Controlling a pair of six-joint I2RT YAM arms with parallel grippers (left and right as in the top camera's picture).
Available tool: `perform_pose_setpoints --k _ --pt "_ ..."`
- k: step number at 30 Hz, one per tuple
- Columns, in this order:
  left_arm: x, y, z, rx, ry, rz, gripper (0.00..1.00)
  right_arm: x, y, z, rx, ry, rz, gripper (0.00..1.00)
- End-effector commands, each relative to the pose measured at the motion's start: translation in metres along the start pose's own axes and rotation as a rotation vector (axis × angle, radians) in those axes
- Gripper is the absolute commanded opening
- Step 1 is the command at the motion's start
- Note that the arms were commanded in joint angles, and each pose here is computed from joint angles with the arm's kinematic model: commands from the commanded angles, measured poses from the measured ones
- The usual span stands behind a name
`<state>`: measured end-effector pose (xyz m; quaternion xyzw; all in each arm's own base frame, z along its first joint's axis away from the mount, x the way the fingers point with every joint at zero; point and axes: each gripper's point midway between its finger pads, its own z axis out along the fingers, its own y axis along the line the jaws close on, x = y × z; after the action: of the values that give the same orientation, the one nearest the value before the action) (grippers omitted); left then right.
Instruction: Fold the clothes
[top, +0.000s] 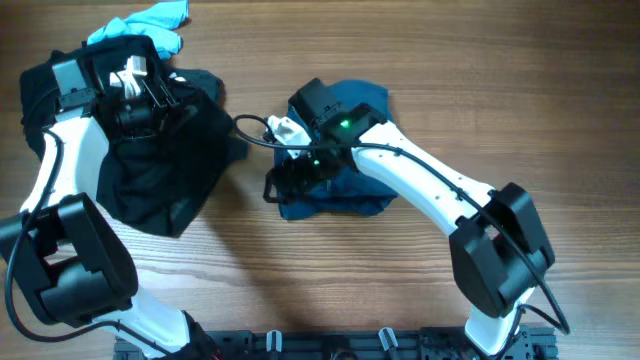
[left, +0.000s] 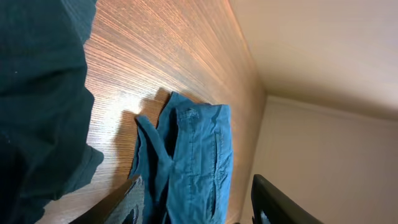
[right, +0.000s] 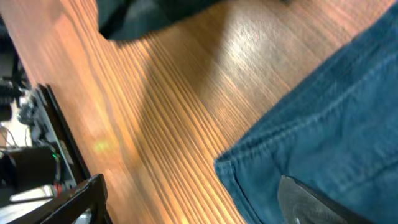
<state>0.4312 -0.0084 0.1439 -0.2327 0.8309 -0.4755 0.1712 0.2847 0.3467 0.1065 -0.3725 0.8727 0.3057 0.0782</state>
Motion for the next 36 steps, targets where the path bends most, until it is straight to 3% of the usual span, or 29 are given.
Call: perform_pose_setpoints --k 1,3,6,7,8,9,10,13,16,21,28,32,36 --pt "0.000 -0.002 -0.002 -0.014 -0.012 0.038 0.55 -0.055 0.031 -0.086 -0.010 -0.252 -0.058 0.92" --pt "0.001 0.000 0.002 -0.037 -0.014 0.045 0.55 -0.071 0.036 -0.131 0.028 -0.362 -0.072 0.95" --pt "0.009 -0.003 0.015 -0.068 0.006 0.069 0.53 -0.072 -0.001 -0.159 0.203 -0.424 0.068 0.91" --pt "0.012 -0.004 0.021 -0.084 0.011 0.083 0.51 -0.067 -0.015 -0.157 0.235 -0.406 0.106 0.66" --pt "0.015 -0.003 0.028 -0.114 0.012 0.101 0.46 -0.061 -0.026 -0.151 0.257 -0.378 0.157 0.31" --pt "0.015 -0.002 0.031 -0.138 0.006 0.112 0.43 -0.055 -0.035 -0.142 0.271 -0.342 0.204 0.14" --pt "0.014 0.001 0.032 -0.158 -0.004 0.118 0.40 -0.048 -0.043 -0.131 0.279 -0.301 0.242 0.04" --pt "0.005 0.007 0.026 -0.180 -0.035 0.106 0.24 -0.029 -0.063 -0.095 0.288 -0.187 0.362 0.04" --pt "-0.002 0.016 0.015 -0.191 -0.058 0.077 0.17 -0.008 -0.082 -0.058 0.297 -0.090 0.473 0.04" --pt "-0.009 0.029 0.005 -0.240 -0.091 0.051 0.15 0.046 -0.074 -0.003 0.298 0.104 0.493 0.04" --pt "-0.008 0.030 0.006 -0.248 -0.090 0.050 0.15 0.106 -0.085 0.035 0.363 0.224 0.568 0.04" --pt "0.000 0.029 0.011 -0.255 -0.063 0.046 0.14 0.116 -0.088 0.041 0.365 0.253 0.556 0.04" --pt "0.016 0.022 0.031 -0.282 -0.017 0.087 0.14 0.085 -0.080 0.024 0.352 0.174 0.525 0.04"
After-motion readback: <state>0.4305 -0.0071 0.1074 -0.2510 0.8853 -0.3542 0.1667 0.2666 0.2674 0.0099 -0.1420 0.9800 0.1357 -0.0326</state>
